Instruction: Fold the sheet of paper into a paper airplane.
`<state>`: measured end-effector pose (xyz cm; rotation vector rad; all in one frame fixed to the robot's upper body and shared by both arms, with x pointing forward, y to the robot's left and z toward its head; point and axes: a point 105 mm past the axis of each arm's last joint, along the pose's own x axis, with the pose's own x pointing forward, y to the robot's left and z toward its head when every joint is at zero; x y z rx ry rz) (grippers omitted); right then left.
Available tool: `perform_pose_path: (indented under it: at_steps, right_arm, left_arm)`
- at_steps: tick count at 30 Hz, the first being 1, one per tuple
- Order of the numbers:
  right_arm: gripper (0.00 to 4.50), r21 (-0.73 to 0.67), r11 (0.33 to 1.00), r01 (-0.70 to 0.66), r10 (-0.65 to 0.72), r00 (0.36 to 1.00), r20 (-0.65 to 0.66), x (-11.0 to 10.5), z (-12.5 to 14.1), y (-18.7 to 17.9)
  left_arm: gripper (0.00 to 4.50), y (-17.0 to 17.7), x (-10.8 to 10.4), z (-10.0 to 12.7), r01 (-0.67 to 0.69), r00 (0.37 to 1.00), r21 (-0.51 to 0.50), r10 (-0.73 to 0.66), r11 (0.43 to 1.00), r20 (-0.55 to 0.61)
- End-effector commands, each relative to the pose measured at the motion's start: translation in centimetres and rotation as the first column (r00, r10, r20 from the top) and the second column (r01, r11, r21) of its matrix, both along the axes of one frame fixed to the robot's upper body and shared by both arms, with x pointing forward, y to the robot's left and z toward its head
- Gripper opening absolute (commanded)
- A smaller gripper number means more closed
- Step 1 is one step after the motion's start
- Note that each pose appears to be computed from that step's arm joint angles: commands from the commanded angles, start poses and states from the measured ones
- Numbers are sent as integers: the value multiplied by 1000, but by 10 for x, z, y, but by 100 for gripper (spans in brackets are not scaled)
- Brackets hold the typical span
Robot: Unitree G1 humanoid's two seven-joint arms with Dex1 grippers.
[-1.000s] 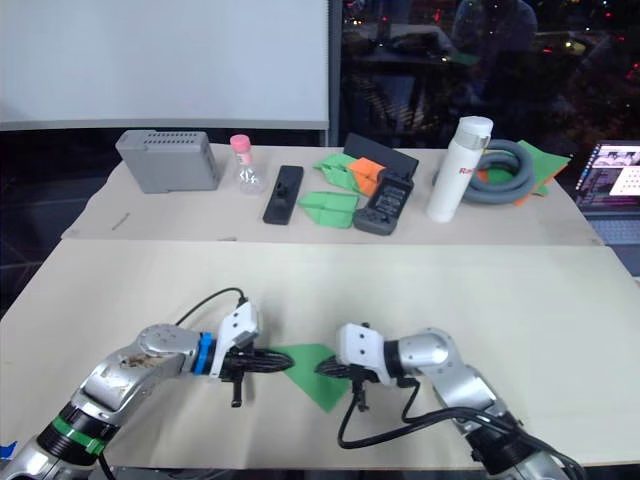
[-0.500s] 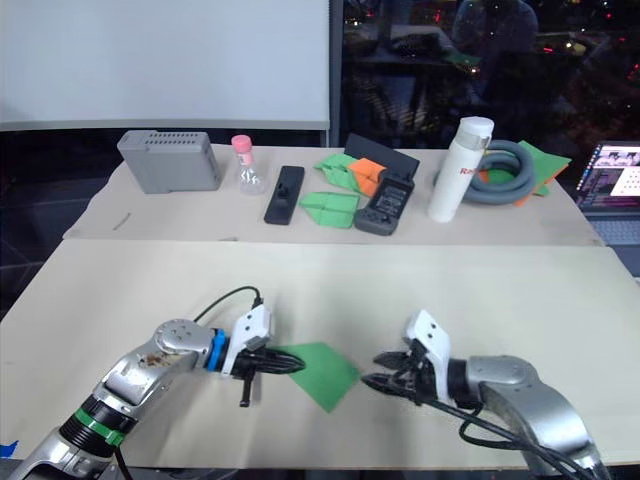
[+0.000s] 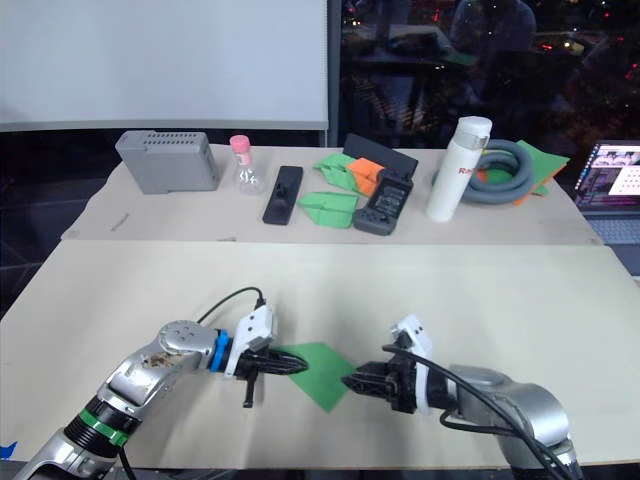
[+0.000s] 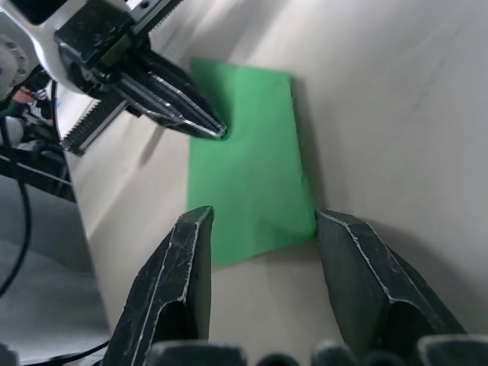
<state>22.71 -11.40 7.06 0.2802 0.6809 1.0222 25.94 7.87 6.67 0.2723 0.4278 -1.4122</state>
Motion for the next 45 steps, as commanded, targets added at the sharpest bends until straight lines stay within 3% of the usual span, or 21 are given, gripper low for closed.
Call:
perform_pose_path:
  at_steps: [1,5,6,10,15,25,30,45]
  right_arm:
    - [150,19,1000,10,-10,1000,-16,2,2,2]
    - [12,17,1000,-15,16,1000,-17,5,4,1]
    - [4,15,1000,-24,24,1000,-19,5,5,1]
    - [4,12,996,-93,92,996,13,20,19,5]
    - [4,-105,965,-240,249,964,88,43,34,10]
    - [4,-300,862,-409,464,875,140,82,25,16]
    - [4,-330,845,-421,486,862,142,87,16,9]
    - [4,-334,843,-422,508,829,233,99,22,24]
  left_arm:
    - [0,4,0,-5,-24,1000,22,24,999,-7]
    - [0,2,1,-5,-48,999,-3,47,999,-22]
    - [0,2,1,-5,-49,999,-2,49,999,-22]
    - [0,3,1,-2,-55,998,-14,55,998,-21]
    - [0,3,1,3,-49,999,-28,48,998,-19]
    - [0,1,1,-2,-107,994,-27,107,994,-22]
    - [0,5,-4,-5,-123,992,-20,122,992,-35]
    - [0,20,-7,-3,-142,989,-4,142,990,-48]
